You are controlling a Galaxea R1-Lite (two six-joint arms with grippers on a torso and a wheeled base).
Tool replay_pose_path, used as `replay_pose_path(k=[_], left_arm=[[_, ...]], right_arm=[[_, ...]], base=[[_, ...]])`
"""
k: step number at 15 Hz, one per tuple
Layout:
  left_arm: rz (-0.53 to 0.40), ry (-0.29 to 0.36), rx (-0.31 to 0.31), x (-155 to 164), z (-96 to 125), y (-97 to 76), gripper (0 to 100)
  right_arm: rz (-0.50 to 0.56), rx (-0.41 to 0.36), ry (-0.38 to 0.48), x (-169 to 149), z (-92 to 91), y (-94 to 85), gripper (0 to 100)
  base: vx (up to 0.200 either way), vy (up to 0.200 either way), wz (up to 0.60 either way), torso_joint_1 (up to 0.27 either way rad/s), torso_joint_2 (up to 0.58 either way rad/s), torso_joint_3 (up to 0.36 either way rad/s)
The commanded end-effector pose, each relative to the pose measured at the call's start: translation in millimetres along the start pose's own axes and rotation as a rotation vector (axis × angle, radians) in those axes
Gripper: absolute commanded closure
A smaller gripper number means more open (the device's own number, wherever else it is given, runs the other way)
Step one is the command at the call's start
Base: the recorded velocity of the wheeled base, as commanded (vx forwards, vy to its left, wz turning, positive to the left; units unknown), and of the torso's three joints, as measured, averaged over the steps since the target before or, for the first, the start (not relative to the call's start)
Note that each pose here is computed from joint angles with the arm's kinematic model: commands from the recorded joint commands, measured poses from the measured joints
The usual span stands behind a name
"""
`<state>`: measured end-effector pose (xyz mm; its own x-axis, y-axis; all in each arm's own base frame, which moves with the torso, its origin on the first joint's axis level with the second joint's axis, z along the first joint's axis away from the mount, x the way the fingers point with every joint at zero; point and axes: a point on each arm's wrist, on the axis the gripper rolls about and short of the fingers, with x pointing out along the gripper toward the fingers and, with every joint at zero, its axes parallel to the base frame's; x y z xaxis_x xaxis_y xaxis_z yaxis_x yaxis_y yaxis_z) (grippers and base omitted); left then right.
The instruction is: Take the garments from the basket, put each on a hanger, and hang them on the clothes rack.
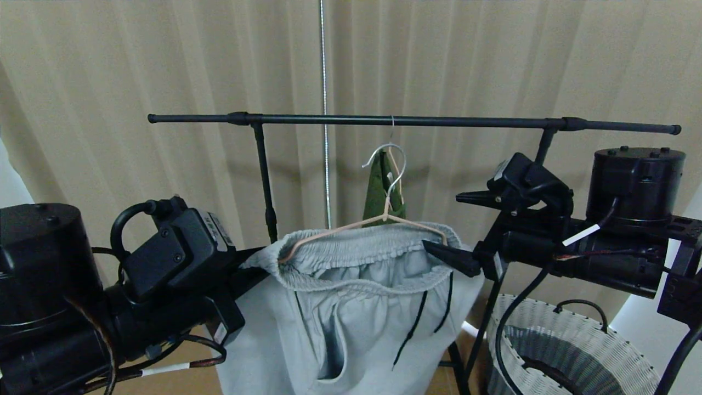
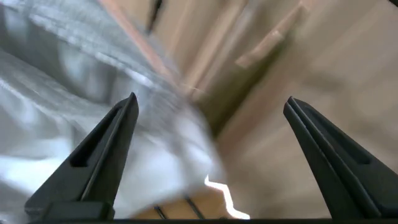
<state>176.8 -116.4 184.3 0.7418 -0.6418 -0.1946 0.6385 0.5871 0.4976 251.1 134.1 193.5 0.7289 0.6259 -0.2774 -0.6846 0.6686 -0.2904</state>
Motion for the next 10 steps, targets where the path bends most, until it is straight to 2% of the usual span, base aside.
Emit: replay_pose_path(k=[1, 4, 10], left_arm=[[-0.032, -0.005, 0.005, 0.6, 0.3, -7.1, 100], [-0.071, -0.025, 0.013, 1.1, 3.6, -14.1, 100], [-0.089, -0.042, 0.018, -1.8, 6.2, -18.4, 100]], right_arm=[[0.030, -0.007, 0.006, 8.1, -0.1, 7.2, 0], [0.022, -0.029, -0.011, 22.2, 6.0, 1.3, 0], [0.017, -0.032, -0.019, 29.9, 3.1, 0.2, 0]], base=[[0.000, 0.000, 0.00, 0.000, 0.00, 0.000], [0.000, 0.000, 0.00, 0.000, 0.00, 0.000], [0.000, 0.000, 0.00, 0.000, 0.00, 0.000]])
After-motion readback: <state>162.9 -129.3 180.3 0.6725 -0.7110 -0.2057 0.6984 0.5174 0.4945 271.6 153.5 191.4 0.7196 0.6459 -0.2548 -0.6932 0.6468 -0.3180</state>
